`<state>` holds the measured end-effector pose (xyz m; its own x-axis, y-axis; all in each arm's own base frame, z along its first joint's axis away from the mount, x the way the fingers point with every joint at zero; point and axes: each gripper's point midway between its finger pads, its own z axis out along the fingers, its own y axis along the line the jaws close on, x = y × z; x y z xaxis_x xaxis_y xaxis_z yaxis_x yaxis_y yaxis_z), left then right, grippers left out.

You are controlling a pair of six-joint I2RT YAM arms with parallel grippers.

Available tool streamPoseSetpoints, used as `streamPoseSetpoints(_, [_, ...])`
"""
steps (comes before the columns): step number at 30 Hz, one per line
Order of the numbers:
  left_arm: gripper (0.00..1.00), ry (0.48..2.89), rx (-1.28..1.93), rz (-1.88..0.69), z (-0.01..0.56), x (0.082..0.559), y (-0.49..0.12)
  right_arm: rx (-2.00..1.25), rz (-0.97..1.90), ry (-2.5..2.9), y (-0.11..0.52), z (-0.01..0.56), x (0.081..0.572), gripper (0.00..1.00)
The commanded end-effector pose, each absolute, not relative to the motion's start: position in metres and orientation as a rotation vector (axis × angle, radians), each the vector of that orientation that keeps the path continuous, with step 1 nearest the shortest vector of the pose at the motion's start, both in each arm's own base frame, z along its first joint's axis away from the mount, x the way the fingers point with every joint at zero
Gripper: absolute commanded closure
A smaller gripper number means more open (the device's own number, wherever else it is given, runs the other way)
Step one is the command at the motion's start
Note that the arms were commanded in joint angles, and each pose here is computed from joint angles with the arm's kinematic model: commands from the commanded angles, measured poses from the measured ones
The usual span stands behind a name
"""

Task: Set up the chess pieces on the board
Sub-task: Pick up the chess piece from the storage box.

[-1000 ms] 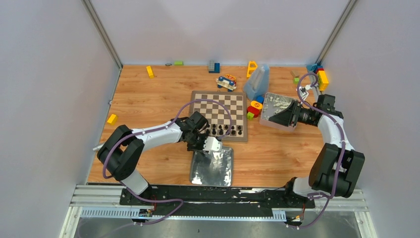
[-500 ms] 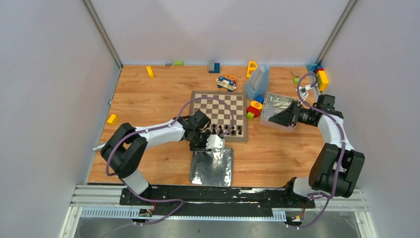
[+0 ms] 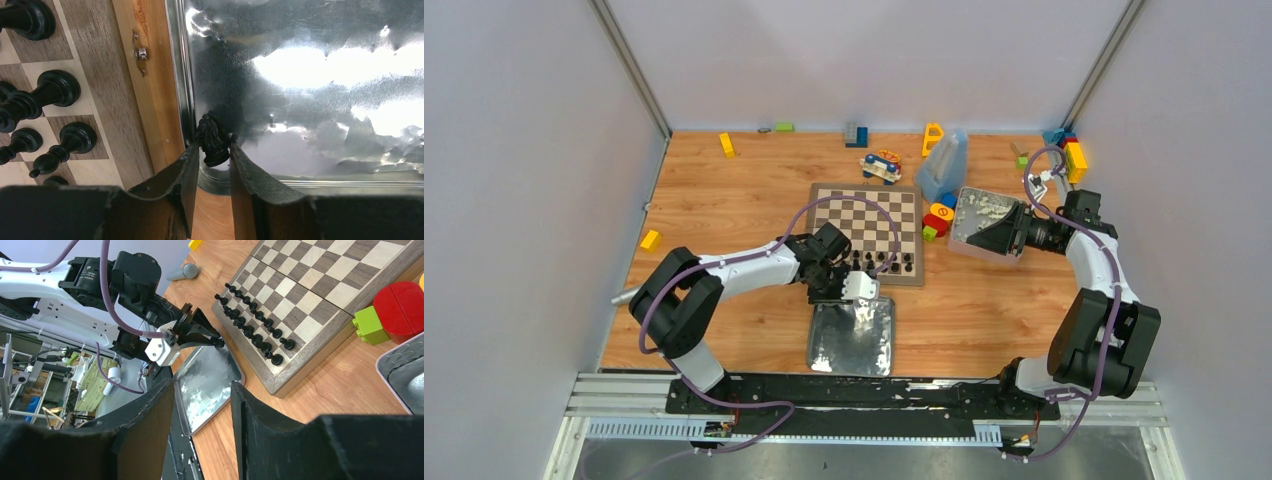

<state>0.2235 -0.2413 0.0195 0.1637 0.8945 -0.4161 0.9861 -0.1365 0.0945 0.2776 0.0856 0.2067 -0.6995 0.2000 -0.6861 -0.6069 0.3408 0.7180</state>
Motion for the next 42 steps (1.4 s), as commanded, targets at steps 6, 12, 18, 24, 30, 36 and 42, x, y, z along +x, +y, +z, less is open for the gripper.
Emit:
streamPoseSetpoints(6, [0.8,1.879,2.132,-0.284,0.004,0.225,-0.224,-0.428,1.408,1.831,0.085,0.219,0.284,0.54])
streamPoseSetpoints(12, [0.95,1.876,2.1,-0.321,0.01,0.225,-0.231,-0.429,1.409,1.832,0.086,0.22,0.283,0.54])
streamPoseSetpoints(18, [0.99,1.789,2.011,-0.393,0.051,0.224,-0.246,-0.497,1.41,1.825,0.101,0.231,0.276,0.54])
streamPoseSetpoints(24, [0.99,1.584,1.839,-0.489,0.127,0.225,-0.275,-0.734,1.402,1.837,0.151,0.234,0.267,0.53])
streamPoseSetpoints(30, [0.99,1.468,1.706,-0.539,0.188,0.229,-0.292,-0.922,1.482,1.824,0.209,0.24,0.259,0.51])
streamPoseSetpoints(36, [0.97,1.478,1.568,-0.493,0.22,0.247,-0.298,-0.954,1.617,1.881,0.249,0.239,0.269,0.5])
streamPoseSetpoints(42, [0.97,1.53,1.497,-0.411,0.222,0.263,-0.292,-0.931,1.736,1.964,0.277,0.232,0.284,0.5])
